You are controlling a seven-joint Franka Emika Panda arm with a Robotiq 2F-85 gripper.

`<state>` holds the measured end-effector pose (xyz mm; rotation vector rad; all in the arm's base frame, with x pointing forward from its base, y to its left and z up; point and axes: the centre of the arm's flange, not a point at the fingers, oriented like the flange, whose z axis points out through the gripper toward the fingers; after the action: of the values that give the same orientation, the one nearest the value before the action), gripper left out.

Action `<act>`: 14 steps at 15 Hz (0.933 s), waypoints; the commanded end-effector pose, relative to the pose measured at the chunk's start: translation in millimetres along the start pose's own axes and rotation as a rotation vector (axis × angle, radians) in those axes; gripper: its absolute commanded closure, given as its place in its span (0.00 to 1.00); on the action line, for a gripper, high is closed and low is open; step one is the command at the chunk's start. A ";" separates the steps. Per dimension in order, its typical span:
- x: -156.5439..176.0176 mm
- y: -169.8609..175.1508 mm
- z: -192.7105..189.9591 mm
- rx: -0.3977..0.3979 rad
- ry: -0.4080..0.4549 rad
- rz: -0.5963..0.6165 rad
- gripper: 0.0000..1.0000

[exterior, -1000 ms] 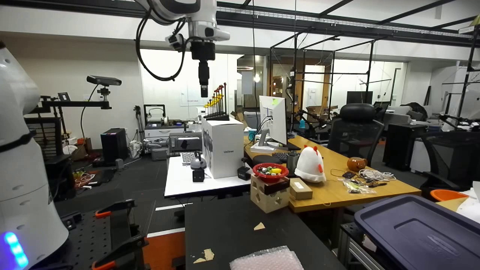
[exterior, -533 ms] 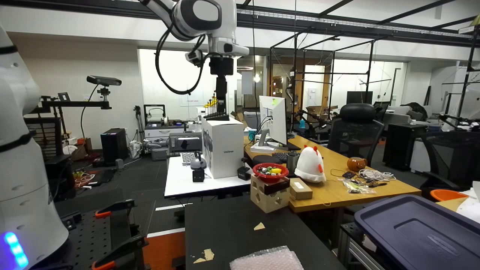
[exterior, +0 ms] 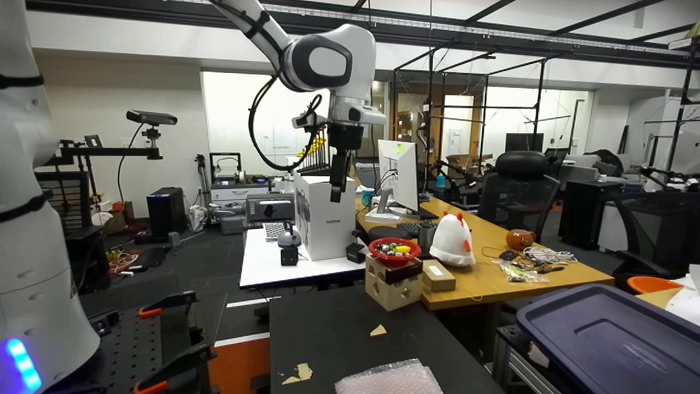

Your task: Unfold the pink plastic

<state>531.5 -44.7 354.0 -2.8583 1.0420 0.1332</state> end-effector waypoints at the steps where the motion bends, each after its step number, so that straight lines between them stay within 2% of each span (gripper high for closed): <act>1: 25.0 3.3 30.6 0.052 -0.047 0.105 0.00; 4: 36.7 12.8 66.2 0.076 -0.084 0.185 0.00; 11: 61.7 37.8 154.9 0.127 -0.113 0.494 0.00; 14: 67.4 50.7 193.3 0.120 -0.137 0.620 0.00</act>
<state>535.8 -95.2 179.5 -2.3969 1.6528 0.2733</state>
